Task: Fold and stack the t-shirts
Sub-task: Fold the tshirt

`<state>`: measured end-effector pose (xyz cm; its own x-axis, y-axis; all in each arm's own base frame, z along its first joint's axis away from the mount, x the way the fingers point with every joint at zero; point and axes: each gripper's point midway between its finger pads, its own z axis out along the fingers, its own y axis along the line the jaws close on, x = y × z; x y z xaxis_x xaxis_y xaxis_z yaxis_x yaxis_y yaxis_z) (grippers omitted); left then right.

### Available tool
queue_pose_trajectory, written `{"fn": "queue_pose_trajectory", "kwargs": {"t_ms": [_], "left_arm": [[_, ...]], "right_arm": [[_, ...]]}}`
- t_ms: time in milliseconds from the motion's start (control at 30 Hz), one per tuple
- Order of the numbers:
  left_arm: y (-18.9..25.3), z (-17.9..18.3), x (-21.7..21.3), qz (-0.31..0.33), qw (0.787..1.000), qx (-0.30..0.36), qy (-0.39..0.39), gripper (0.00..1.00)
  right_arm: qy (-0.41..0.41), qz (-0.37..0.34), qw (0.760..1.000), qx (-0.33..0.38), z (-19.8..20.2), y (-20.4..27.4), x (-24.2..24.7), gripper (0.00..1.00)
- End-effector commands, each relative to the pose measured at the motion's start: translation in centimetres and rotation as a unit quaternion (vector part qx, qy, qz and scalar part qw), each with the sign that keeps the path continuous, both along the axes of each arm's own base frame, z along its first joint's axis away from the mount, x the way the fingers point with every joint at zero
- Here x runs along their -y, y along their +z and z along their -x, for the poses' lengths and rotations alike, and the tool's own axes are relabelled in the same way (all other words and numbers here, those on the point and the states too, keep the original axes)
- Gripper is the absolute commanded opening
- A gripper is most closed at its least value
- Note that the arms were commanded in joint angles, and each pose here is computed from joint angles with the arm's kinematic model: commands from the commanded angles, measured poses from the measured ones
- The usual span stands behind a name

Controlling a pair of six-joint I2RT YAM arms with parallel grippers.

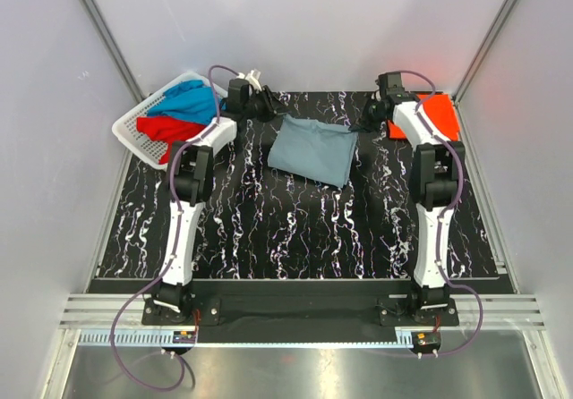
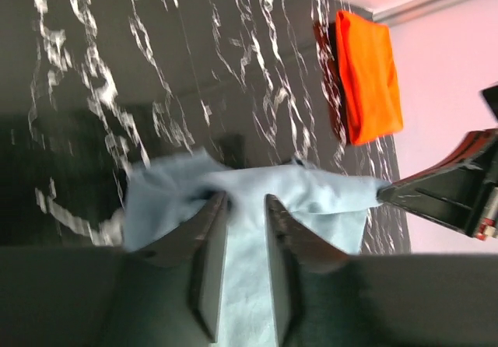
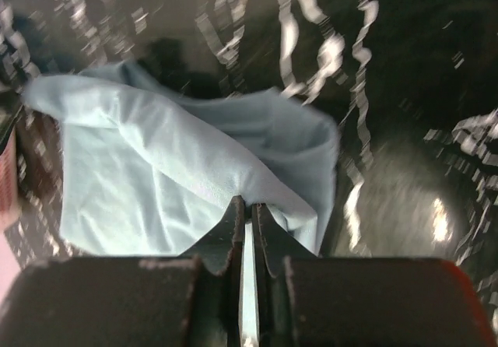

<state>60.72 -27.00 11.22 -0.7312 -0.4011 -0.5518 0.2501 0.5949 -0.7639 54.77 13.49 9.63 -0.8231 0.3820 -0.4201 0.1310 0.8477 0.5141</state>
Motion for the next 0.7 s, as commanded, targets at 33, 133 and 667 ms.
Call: {"fn": "queue_pose_trajectory", "kwargs": {"t_ms": [33,133,667], "left_arm": [[5.7,-3.0,0.8,0.052,0.993,0.101,-0.013,0.45],[6.9,-3.0,0.1,0.037,0.991,0.129,-0.004,0.69],[8.3,8.8,0.7,-0.049,0.987,0.138,-0.068,0.53]], "right_arm": [[-0.022,-0.02,0.999,0.034,-3.5,0.8,1.4,0.16],[-0.042,-0.027,0.998,0.037,-4.8,0.6,2.8,0.4],[0.077,-0.08,0.994,0.006,6.1,3.4,0.3,0.61]]}}
